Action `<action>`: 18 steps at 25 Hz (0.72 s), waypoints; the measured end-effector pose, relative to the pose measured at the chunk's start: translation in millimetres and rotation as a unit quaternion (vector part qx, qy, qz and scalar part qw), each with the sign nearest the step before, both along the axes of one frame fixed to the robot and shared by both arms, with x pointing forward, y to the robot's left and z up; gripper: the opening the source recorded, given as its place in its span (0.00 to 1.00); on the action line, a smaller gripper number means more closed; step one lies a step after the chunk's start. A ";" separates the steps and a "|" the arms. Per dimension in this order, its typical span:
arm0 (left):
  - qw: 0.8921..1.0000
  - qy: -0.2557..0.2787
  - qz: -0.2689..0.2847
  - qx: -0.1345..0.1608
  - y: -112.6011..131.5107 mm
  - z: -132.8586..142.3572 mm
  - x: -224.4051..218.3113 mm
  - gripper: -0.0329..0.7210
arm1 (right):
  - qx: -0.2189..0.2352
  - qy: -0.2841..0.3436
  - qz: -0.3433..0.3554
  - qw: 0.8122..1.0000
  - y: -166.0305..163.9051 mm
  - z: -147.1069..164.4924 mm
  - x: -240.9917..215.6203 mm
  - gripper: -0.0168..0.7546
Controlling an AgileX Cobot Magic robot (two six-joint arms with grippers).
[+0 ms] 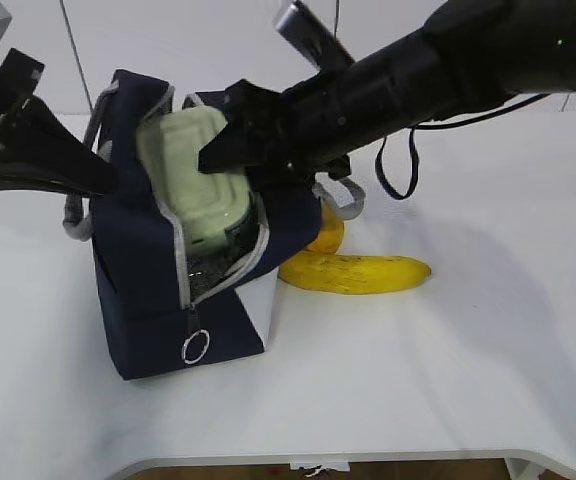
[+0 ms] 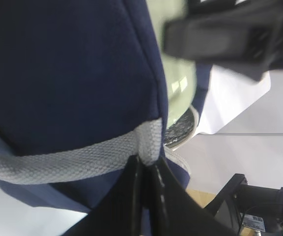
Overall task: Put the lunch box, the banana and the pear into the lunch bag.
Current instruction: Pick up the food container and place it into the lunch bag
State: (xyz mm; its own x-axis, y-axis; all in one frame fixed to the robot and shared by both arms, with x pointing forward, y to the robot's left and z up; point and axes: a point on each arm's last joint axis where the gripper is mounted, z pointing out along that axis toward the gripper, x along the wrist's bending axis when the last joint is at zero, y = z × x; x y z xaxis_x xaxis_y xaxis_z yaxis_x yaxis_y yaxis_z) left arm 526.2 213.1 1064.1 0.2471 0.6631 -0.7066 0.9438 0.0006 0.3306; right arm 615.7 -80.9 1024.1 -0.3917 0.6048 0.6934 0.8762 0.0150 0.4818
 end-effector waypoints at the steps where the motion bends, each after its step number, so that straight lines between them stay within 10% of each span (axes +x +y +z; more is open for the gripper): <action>1: 1.000 0.000 0.000 -0.001 -0.1 0.1 0.0 0.04 | -0.002 0.005 0.005 1.000 3.9 -4.3 -1.0 0.50; 18: 1.000 -0.002 -0.001 -0.002 -0.2 0.3 0.1 0.04 | 0.033 0.060 -0.003 0.998 28.6 -54.5 34.6 0.50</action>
